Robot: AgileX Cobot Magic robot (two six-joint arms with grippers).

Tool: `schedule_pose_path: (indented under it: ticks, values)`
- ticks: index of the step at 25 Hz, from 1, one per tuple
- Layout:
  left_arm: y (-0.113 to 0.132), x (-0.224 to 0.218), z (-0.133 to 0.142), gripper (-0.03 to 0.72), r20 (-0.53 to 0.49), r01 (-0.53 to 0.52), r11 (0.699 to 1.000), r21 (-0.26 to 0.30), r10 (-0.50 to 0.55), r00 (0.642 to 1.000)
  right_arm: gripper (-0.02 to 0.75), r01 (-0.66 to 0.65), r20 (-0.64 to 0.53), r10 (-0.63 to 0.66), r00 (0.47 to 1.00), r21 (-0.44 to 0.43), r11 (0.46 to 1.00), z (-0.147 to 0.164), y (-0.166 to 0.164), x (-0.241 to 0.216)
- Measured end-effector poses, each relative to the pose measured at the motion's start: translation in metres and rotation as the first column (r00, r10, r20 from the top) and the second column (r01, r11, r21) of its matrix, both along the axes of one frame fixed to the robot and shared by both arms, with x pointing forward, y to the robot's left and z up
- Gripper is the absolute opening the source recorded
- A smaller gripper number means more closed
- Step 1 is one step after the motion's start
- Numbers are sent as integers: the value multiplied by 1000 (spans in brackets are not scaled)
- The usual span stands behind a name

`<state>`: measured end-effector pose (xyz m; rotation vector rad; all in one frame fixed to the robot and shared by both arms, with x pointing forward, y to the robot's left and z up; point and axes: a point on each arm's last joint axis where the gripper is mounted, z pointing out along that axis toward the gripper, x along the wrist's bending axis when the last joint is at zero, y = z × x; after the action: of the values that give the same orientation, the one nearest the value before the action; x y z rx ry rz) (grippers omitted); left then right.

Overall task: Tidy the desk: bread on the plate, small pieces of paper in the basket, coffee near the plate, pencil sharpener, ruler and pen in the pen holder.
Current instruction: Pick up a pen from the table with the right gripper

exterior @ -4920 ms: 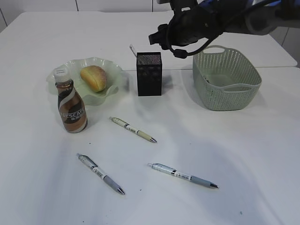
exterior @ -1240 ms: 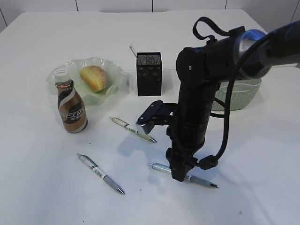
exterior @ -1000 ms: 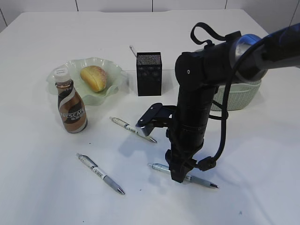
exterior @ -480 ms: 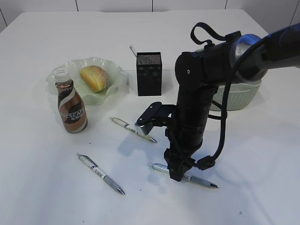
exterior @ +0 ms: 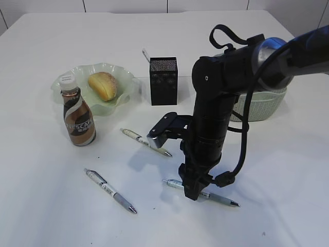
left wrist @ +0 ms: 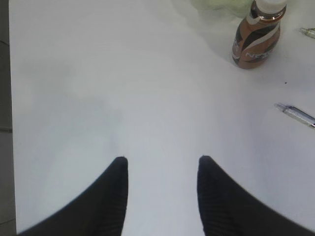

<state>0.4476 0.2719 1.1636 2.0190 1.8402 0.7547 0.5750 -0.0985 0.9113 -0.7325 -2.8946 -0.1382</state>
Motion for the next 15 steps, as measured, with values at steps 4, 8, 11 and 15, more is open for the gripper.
schedule_pose_path:
  ticks: [4,8,11,15]
  values:
    - [0,0,0,323,0,0,1000,0,0,1000,439,-14,18,15,1000,-17,1000,0,-2,1]
    - [0,0,0,323,0,0,1000,0,0,1000,439,-21,25,22,999,-27,999,-1,-3,2]
    - [0,0,0,323,2,0,1000,0,0,1000,439,-23,27,24,999,-32,999,-1,-2,2]
    - [0,0,0,323,3,1,1000,-1,-1,1000,439,-58,38,60,997,-50,997,-1,5,-2]
